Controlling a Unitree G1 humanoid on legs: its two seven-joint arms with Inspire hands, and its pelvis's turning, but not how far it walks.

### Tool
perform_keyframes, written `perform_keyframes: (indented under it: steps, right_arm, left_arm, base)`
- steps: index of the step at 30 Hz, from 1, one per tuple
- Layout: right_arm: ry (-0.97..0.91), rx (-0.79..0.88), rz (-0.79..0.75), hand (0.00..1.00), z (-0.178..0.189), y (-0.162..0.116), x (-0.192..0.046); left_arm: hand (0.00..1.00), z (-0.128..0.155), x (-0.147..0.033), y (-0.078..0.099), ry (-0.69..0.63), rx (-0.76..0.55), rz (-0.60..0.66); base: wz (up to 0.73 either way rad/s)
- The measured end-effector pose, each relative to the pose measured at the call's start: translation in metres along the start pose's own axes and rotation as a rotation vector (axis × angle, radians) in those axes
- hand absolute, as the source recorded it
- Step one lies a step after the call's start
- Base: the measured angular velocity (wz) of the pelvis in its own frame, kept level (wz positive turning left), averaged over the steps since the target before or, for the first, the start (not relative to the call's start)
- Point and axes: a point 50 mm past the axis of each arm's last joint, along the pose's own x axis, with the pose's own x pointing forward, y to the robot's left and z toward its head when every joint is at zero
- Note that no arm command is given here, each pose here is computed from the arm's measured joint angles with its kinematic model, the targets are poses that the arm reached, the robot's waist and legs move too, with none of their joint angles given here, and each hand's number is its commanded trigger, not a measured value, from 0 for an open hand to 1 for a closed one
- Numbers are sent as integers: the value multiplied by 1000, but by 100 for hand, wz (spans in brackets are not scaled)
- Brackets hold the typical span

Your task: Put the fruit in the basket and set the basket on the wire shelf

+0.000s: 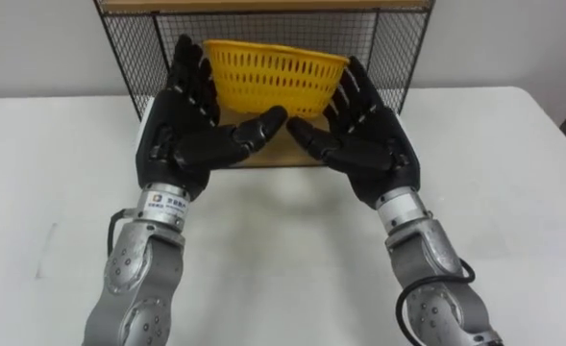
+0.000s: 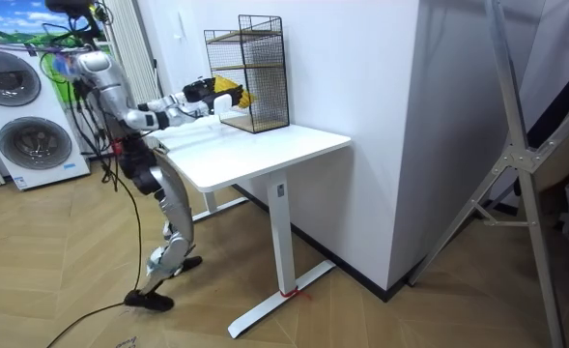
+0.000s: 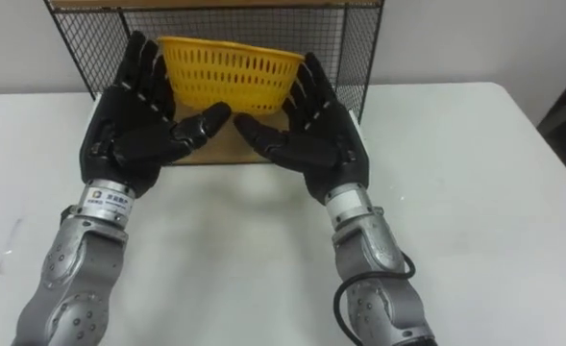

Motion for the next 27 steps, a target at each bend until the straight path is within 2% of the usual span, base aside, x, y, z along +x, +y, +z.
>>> perform_keyframes:
  steps: [5, 27]
  right_arm:
    - [6, -21, -5, 0, 2, -4, 0]
    - [109, -20, -57, 0, -10, -17, 1]
  left_arm:
    - [0, -5, 5, -1, 21, -3, 0]
    - [0, -12, 6, 5, 101, 27, 13]
  base:
    - [36]
    - [-1]
